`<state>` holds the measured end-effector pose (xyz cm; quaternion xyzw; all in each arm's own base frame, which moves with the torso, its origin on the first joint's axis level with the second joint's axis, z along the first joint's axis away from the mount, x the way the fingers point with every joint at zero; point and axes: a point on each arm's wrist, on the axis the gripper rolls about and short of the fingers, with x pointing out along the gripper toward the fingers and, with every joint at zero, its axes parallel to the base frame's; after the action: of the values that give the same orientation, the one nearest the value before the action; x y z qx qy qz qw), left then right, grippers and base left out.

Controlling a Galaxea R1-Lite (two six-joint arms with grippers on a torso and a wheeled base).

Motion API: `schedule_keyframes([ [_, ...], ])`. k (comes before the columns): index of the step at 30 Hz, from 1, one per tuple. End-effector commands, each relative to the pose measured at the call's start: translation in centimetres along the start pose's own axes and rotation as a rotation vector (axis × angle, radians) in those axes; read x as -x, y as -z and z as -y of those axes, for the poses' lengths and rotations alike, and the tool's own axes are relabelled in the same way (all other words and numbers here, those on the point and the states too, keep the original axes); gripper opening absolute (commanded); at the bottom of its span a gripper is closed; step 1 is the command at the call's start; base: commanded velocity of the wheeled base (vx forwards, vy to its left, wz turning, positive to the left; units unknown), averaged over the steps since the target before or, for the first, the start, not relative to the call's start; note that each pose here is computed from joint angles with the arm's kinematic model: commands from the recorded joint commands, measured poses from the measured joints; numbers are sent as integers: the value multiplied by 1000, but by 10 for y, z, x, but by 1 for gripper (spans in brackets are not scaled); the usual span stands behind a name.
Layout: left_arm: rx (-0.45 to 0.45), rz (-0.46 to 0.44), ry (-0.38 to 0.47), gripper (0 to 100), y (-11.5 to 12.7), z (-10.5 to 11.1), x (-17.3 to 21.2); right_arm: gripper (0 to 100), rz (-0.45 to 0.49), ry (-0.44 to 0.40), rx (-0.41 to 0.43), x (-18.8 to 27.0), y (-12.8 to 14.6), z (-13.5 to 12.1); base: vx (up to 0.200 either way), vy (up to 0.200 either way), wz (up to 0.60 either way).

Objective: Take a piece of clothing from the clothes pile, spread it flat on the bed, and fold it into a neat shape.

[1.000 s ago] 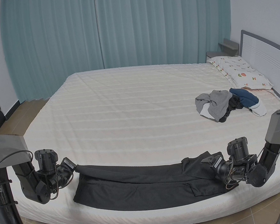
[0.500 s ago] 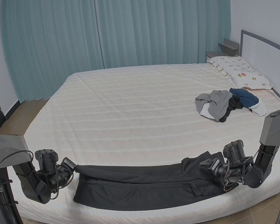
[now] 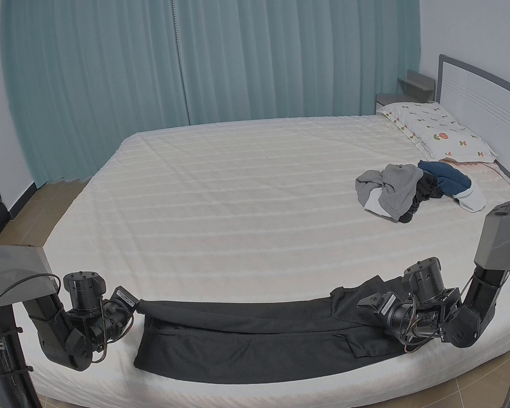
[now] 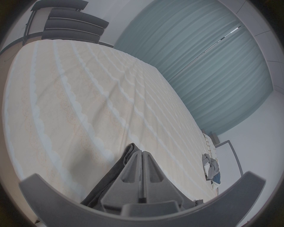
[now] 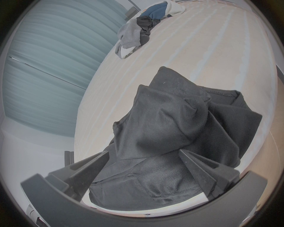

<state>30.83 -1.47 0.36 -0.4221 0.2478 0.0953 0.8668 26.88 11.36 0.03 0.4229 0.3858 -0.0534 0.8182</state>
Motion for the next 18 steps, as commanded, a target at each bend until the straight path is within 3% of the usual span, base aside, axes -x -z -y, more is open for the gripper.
schedule_keyframes([
  [1, 0, -1, -1, 0, 0, 0, 0, 100, -16, 45, 0, -15, 5, 10, 0, 0, 0],
  [9, 0, 5, 4, 0, -1, 1, -1, 100, 49, 70, -25, -31, -6, 12, 0, 0, 0],
  [13, 0, 6, 5, 0, -1, 1, -1, 100, 135, 77, -37, -38, -13, 12, 0, 0, 0],
  [14, 0, 6, 5, 0, -1, 1, -1, 0, 155, 56, -38, -36, -14, 11, 0, 0, 0],
  [18, 0, 8, 8, 0, -2, 2, -1, 0, 173, 28, -29, -29, -12, 10, 0, 0, 0],
])
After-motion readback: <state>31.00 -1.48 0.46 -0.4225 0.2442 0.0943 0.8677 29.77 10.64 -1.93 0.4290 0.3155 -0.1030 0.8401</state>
